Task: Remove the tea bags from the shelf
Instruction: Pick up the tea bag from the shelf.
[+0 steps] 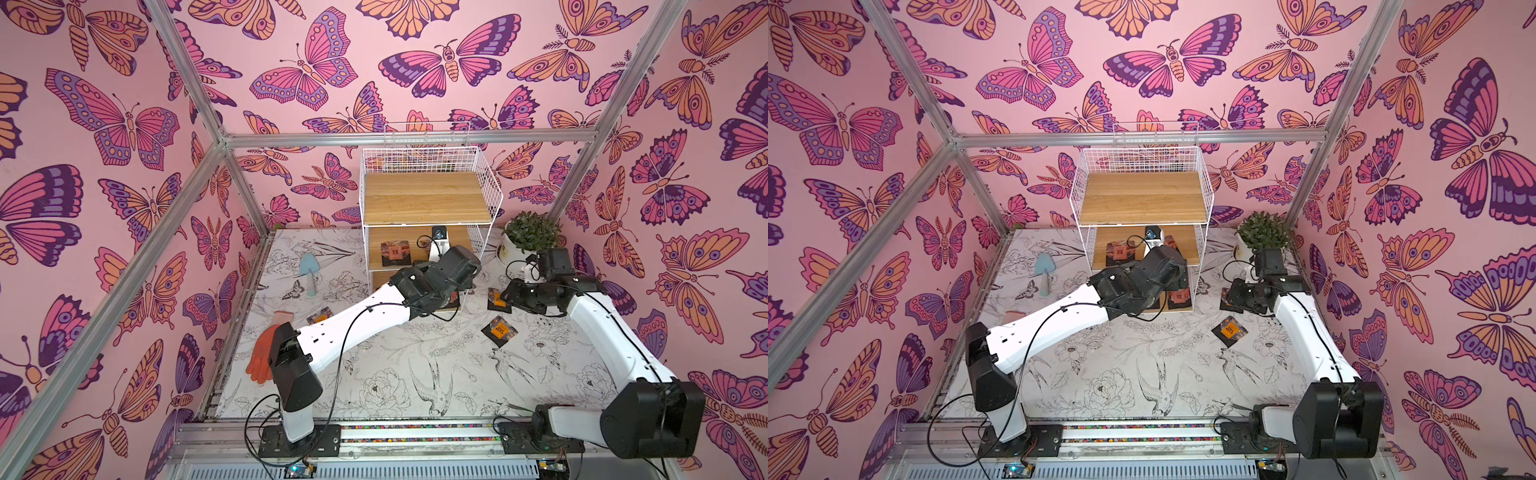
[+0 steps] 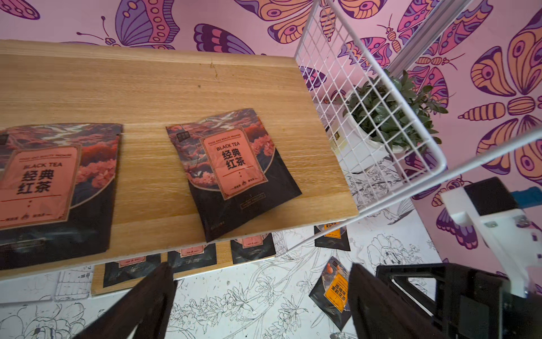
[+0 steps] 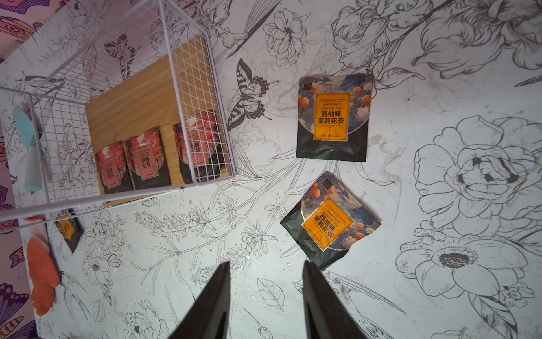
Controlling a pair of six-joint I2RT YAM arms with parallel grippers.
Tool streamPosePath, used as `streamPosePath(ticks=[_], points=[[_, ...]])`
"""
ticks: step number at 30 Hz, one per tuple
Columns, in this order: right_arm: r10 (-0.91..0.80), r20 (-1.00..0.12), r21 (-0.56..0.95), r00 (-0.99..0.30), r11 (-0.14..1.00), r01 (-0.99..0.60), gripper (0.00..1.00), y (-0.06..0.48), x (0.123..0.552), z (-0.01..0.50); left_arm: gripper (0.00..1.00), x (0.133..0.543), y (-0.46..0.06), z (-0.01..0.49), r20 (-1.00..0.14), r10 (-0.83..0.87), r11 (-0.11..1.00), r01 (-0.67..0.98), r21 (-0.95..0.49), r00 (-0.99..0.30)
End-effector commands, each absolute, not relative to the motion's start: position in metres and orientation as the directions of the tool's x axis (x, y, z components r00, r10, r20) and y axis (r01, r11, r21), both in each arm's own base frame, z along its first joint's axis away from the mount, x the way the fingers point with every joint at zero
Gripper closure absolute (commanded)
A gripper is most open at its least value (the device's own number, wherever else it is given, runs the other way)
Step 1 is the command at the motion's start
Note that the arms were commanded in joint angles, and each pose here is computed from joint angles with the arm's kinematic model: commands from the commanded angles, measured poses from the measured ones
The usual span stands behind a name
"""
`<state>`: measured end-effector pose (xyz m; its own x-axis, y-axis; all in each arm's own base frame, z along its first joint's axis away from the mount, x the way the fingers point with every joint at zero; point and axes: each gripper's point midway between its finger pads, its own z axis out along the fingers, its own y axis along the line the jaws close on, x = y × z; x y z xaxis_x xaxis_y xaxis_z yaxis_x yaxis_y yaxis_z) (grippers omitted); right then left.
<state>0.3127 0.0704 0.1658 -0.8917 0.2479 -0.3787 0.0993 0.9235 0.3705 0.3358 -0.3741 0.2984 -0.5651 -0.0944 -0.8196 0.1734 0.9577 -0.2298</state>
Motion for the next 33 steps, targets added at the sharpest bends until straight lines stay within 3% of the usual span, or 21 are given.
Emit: streamPosePath(ticks=[1, 33], points=[[0.246, -0.395, 0.389, -0.885, 0.918, 0.082, 0.55, 0.071, 0.317, 0.177, 0.05, 0.344, -0.375, 0.306, -0.854, -0.089, 0.968, 0.159, -0.196, -0.512], [0.253, -0.387, 0.44, -0.887, 0.896, 0.064, 0.54, 0.079, 0.321, 0.18, 0.03, 0.377, -0.388, 0.285, -0.874, -0.099, 0.973, 0.136, -0.184, -0.475]])
